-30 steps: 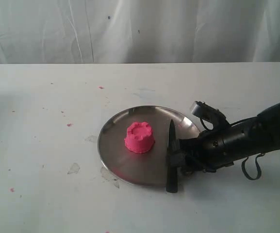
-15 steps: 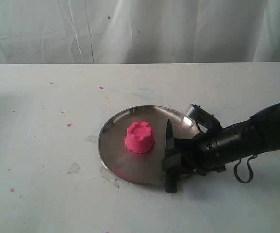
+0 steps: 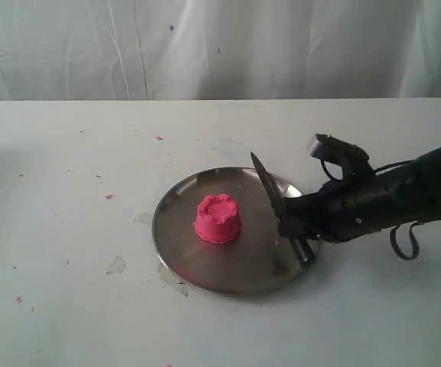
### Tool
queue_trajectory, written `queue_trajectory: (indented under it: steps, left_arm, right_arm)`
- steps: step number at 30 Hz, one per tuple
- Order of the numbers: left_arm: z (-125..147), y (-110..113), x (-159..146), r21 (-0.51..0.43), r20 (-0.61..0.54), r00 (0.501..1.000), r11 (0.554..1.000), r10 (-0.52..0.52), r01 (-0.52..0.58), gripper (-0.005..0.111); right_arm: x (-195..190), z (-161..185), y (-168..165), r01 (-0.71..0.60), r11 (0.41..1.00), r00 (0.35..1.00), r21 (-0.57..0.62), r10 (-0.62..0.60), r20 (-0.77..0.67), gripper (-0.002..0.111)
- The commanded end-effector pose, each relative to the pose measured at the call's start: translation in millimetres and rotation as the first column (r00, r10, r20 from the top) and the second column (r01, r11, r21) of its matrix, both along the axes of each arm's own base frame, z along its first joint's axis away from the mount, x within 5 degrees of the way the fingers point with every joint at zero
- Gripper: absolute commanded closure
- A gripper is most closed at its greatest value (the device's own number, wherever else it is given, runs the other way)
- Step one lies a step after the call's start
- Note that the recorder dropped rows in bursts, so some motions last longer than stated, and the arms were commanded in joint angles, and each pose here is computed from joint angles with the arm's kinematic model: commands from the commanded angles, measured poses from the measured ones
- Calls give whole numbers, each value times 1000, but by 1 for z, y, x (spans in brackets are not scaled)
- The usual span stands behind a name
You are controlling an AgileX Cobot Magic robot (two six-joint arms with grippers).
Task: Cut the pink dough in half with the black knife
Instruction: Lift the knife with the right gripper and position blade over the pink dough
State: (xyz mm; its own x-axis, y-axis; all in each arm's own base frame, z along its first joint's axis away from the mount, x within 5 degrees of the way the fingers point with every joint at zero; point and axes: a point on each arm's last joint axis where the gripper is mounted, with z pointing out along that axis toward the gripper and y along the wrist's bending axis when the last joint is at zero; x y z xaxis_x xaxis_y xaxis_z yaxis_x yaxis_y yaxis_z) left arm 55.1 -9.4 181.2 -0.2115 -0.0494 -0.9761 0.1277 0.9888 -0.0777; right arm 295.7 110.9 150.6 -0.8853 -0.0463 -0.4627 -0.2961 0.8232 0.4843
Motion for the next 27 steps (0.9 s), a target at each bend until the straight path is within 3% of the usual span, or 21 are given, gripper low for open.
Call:
queue_trajectory:
  steps: [1,5,9,16,27]
  left_arm:
    - [-1,0,0,-4,1,1000,1000,0,0,107]
    - [-1,0,0,-4,1,1000,1000,0,0,107]
    - [-1,0,0,-4,1,1000,1000,0,0,107]
    - [-1,0,0,-4,1,1000,1000,0,0,107]
    - [-1,0,0,-4,1,1000,1000,0,0,107]
  right_arm:
    - [-12,38,-1,-124,988,979,-92,137,152,102]
    - [-28,64,12,-242,949,933,-202,285,219,102]
    - [-44,68,26,-349,861,880,-369,437,188,103]
    - [-48,64,39,-324,837,881,-442,437,182,103]
    - [-50,68,51,-342,830,862,-442,464,205,103]
